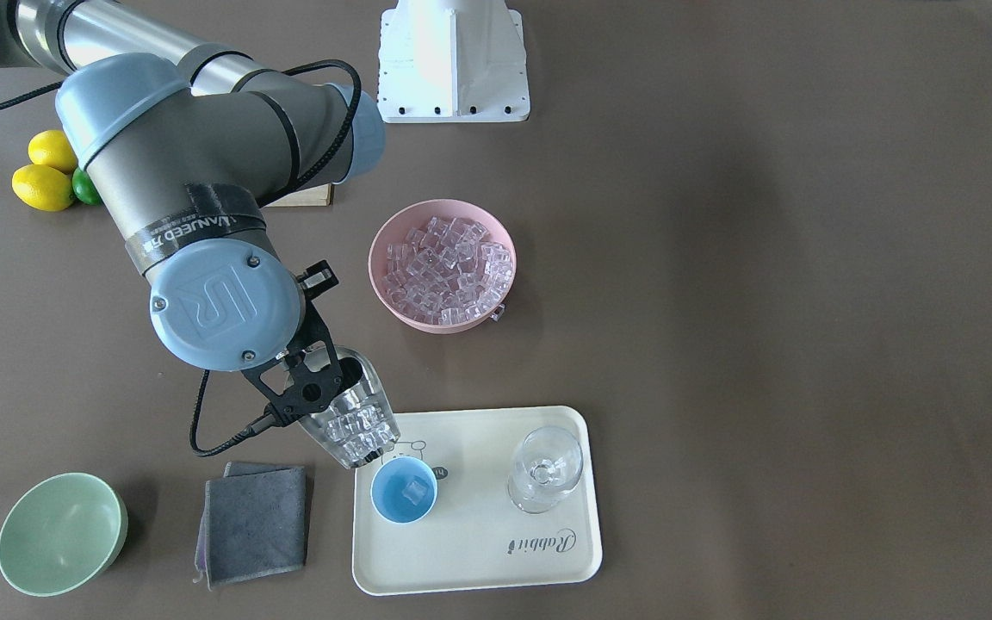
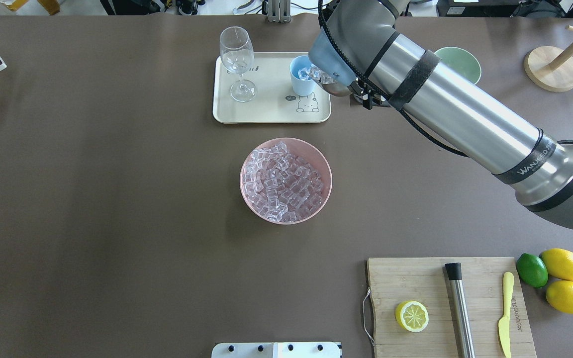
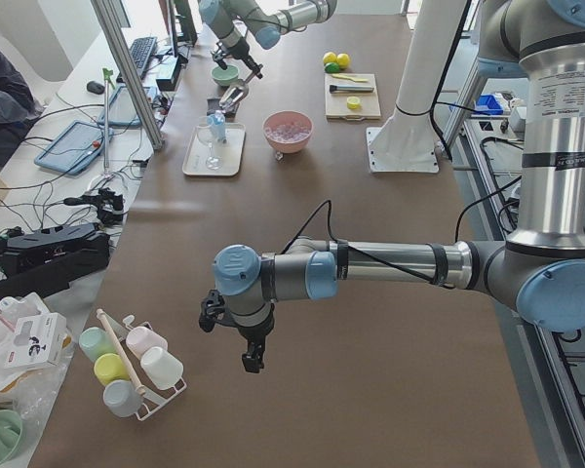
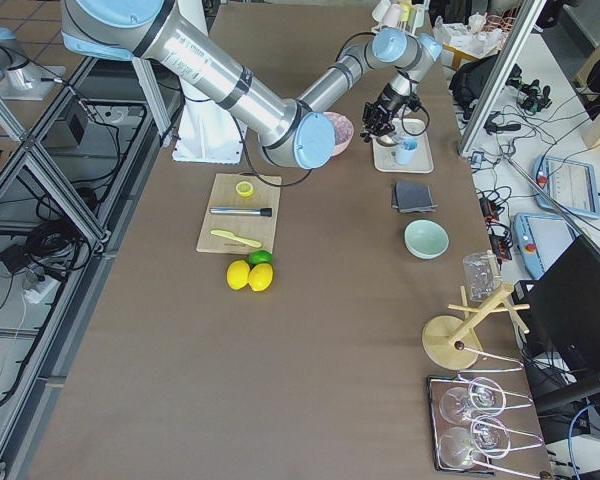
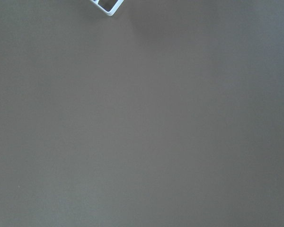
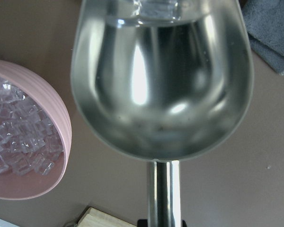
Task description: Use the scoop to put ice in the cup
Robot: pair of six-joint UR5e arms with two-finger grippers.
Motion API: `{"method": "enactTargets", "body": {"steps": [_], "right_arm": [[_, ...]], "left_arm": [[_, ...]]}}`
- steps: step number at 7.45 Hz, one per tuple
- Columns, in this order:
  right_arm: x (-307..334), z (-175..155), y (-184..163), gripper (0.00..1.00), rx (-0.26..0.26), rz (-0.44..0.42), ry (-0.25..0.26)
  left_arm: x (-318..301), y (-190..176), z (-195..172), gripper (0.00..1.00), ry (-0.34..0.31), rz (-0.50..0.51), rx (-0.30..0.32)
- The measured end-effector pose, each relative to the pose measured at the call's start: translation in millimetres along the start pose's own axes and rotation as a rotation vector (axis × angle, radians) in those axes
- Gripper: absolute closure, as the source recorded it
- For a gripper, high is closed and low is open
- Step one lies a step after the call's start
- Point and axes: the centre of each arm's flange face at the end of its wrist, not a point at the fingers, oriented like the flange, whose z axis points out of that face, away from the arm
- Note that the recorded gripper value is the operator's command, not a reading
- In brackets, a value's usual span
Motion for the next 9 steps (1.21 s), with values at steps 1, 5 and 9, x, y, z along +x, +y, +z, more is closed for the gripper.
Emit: {"method": "enactTargets", "body": {"steps": [1, 5, 9], "right_arm": [[0.7, -1.4, -3.9, 1.0, -0.008, -0.005, 0.007], [-3.2, -15.0, -17.8, 1.0, -0.051, -0.025, 0.028], [15.1, -17.4, 7.9, 1.0, -0.004, -0.04, 0.043]], "left_arm": [[-11.9, 7.8, 1.4, 0.01, 0.019, -0.032, 0.003], [-21.8, 18.9, 6.4, 0.01, 0.033, -0.069, -0.003], [-17.0, 16.9, 5.5, 0.01, 0.058, -0.129, 0.003]]}}
